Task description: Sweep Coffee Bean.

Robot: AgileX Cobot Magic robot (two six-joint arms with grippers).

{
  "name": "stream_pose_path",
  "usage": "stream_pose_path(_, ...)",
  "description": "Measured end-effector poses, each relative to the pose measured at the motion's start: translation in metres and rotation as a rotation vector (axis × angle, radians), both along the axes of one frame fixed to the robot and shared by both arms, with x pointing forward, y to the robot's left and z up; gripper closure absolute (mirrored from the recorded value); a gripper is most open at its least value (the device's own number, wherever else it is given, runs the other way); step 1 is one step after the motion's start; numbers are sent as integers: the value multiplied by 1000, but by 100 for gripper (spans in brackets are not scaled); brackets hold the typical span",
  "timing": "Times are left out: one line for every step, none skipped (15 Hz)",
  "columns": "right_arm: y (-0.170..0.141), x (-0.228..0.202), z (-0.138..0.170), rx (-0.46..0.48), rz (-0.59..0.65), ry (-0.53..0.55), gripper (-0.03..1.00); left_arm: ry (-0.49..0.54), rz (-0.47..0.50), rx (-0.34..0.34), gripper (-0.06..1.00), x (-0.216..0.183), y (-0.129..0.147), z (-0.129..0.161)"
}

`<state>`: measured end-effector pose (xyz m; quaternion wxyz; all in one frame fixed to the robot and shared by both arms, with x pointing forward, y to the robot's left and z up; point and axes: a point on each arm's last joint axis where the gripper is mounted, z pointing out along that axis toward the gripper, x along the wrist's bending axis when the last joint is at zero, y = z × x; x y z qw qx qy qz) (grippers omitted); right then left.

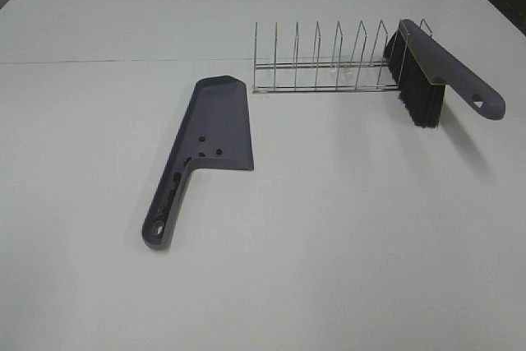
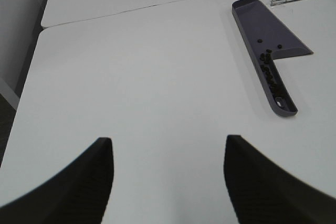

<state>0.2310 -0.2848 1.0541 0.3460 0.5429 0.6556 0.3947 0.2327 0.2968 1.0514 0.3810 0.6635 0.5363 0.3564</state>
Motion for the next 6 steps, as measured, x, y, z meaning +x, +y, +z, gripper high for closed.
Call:
stream_pose_path(0, 0, 0, 0, 0, 0, 23, 0, 0, 0, 38, 0, 0, 0)
stream_pose_path(0, 0, 0, 0, 0, 0, 23, 0, 0, 0, 38, 0, 0, 0)
stream_pose_path(0, 0, 0, 0, 0, 0, 23, 0, 0, 0, 38, 0, 0, 0)
stream_pose_path(0, 0, 0, 0, 0, 0, 23, 0, 0, 0, 38, 0, 0, 0)
stream_pose_path(0, 0, 0, 0, 0, 0, 23, 0, 0, 0, 38, 0, 0, 0)
stream_pose_path(0, 0, 0, 0, 0, 0, 23, 0, 0, 0, 38, 0, 0, 0)
